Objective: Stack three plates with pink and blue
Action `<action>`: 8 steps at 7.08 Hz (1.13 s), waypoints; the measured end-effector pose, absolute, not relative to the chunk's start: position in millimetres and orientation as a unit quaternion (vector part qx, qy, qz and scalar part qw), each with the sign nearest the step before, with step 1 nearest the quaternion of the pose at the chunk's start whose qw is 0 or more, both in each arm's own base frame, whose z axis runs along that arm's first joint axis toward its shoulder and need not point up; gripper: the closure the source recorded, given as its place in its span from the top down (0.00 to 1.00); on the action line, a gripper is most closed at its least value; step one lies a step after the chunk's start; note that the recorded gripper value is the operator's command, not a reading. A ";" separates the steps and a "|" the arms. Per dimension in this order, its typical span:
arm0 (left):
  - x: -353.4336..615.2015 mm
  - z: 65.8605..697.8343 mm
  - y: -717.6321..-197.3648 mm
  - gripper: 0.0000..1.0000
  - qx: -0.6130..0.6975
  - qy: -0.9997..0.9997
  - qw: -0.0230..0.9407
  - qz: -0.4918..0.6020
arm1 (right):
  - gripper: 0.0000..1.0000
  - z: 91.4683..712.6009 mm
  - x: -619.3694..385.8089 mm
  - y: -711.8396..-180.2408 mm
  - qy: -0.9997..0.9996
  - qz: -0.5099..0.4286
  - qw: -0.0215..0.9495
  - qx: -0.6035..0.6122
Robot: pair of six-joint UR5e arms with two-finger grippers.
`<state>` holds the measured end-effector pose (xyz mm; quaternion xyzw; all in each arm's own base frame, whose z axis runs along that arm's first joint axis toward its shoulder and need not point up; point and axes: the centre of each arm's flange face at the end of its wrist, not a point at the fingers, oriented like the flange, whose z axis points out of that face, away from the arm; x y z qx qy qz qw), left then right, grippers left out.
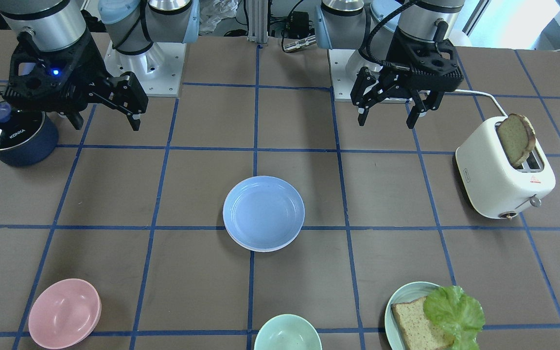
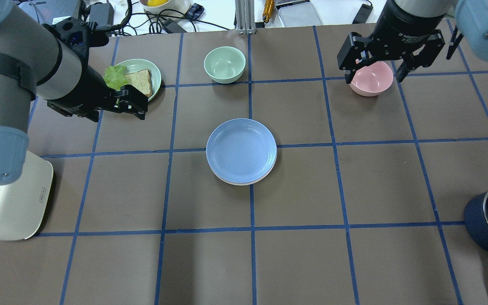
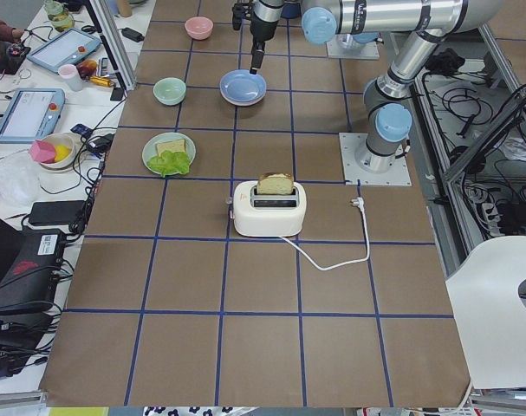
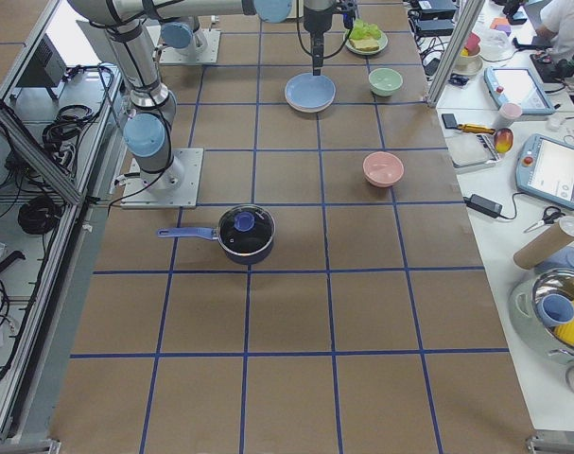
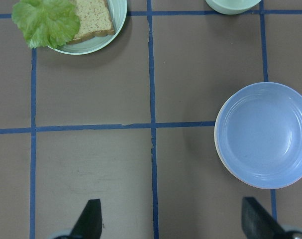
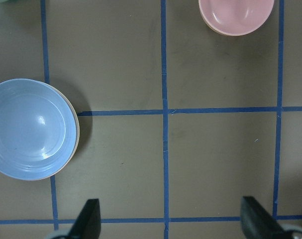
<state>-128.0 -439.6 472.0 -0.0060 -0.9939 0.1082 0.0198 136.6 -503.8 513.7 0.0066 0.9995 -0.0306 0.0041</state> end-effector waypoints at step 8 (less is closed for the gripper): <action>-124.0 449.5 -434.5 1.00 -0.004 -0.998 0.000 0.060 | 1.00 513.7 136.0 -502.9 1.000 -0.028 0.001 0.008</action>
